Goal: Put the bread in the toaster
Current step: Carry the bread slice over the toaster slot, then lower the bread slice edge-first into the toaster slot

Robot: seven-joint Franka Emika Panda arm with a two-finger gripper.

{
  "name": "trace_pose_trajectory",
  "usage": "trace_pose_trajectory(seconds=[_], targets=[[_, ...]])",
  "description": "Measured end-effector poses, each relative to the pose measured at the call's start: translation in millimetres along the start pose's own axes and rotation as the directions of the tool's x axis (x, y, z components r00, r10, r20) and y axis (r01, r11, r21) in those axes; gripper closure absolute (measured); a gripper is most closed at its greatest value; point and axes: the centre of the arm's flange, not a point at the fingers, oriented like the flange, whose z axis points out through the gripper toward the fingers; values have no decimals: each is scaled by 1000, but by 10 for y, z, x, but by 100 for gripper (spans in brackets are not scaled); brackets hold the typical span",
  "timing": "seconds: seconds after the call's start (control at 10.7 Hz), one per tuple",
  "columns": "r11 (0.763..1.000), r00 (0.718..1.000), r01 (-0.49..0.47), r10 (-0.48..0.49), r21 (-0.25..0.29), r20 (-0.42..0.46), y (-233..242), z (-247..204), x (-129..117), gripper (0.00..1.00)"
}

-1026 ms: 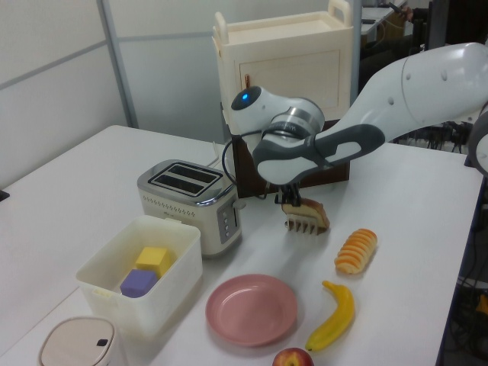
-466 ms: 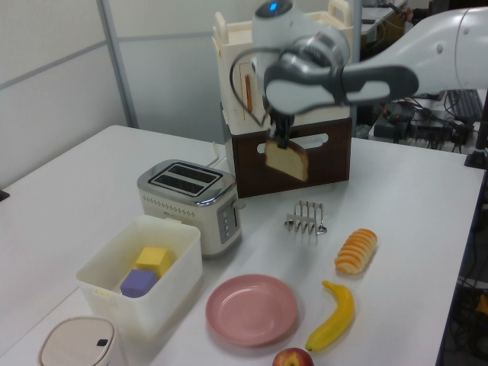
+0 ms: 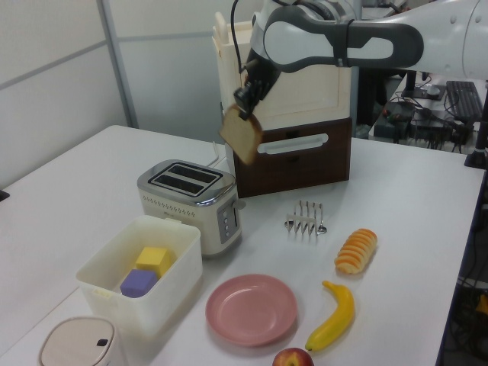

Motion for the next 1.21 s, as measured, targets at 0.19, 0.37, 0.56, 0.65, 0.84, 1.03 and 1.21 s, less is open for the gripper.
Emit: trace_pose_trajectory(seconds=[0.19, 0.37, 0.56, 0.65, 0.84, 1.03, 1.21], targets=[[995, 987, -95, 96, 12, -132, -118, 97, 154, 91], [994, 981, -109, 111, 21, -161, -306, 371, 196, 91], [995, 986, -93, 96, 23, -135, -466, 663, 169, 91], [996, 988, -83, 85, 25, -129, -551, 757, 161, 91], [997, 989, -68, 71, 32, -128, -671, 797, 163, 91], [997, 990, -66, 70, 31, -124, -685, 830, 158, 91], [997, 990, -65, 69, 34, -120, -713, 858, 153, 91]])
